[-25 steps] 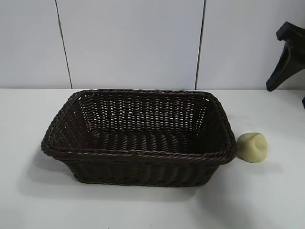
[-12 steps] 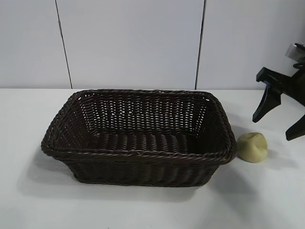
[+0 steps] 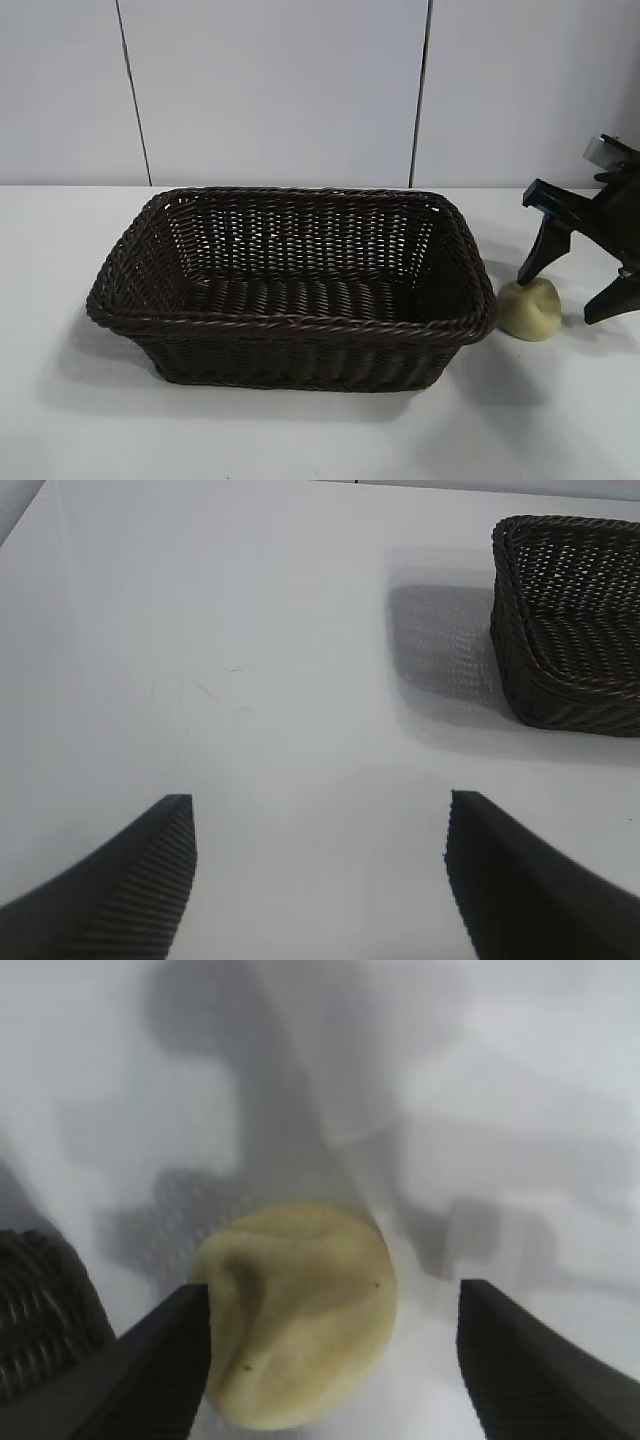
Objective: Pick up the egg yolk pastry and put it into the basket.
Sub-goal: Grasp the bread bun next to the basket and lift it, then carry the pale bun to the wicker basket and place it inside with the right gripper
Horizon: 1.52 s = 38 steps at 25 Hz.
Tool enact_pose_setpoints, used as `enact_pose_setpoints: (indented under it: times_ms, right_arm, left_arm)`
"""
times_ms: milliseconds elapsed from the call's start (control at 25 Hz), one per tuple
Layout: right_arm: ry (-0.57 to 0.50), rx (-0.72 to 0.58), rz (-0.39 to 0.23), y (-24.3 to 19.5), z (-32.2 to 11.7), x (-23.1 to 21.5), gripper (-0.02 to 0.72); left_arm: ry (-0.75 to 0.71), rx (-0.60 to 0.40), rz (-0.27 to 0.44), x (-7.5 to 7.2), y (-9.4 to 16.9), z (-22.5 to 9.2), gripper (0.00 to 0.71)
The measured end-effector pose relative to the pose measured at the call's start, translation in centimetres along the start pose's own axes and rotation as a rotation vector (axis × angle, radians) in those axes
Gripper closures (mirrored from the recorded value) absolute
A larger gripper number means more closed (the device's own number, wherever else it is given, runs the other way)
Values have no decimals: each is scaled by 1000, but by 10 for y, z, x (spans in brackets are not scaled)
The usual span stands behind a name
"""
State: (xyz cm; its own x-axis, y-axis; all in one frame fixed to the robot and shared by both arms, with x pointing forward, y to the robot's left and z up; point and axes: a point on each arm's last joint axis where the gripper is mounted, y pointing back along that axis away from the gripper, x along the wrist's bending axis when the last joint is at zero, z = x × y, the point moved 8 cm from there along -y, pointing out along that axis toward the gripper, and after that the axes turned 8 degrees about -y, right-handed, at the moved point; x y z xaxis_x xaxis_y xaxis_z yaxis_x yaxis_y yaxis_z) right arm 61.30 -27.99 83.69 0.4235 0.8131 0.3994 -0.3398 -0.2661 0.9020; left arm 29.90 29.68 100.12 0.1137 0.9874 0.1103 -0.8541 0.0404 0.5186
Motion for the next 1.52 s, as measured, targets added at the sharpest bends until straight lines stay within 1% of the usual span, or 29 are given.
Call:
enact_pose_setpoints:
  times_ms: [80, 120, 240, 360, 560, 640, 720, 880, 1080, 1240, 1520]
  right_arm:
    - [-2, -6, 1, 0, 1, 0, 223]
    - [-3, -11, 0, 0, 2, 0, 249]
    - [-6, -23, 0, 0, 4, 0, 356]
    - [-6, -23, 0, 0, 4, 0, 436]
    - [-8, -23, 1, 0, 4, 0, 623]
    - [-8, -23, 1, 0, 4, 0, 666]
    - [-8, -23, 1, 0, 4, 0, 680]
    - [-6, -14, 2, 0, 2, 0, 682]
    - [30, 12, 14, 6, -3, 4, 682]
    - [68, -13, 50, 28, 3, 19, 682]
    - [156, -50, 131, 82, 8, 52, 682]
  left_arm:
    - [0, 0, 0, 0, 0, 0, 199]
    - [0, 0, 0, 0, 0, 0, 199]
    - [0, 0, 0, 0, 0, 0, 199]
    - [0, 0, 1, 0, 0, 0, 199]
    - [0, 0, 1, 0, 0, 0, 199]
    - [0, 0, 1, 0, 0, 0, 199]
    - [0, 0, 1, 0, 0, 0, 199]
    - [0, 0, 1, 0, 0, 0, 199]
    - [0, 0, 1, 0, 0, 0, 199]
    - [0, 0, 1, 0, 0, 0, 199]
    - [0, 0, 1, 0, 0, 0, 199]
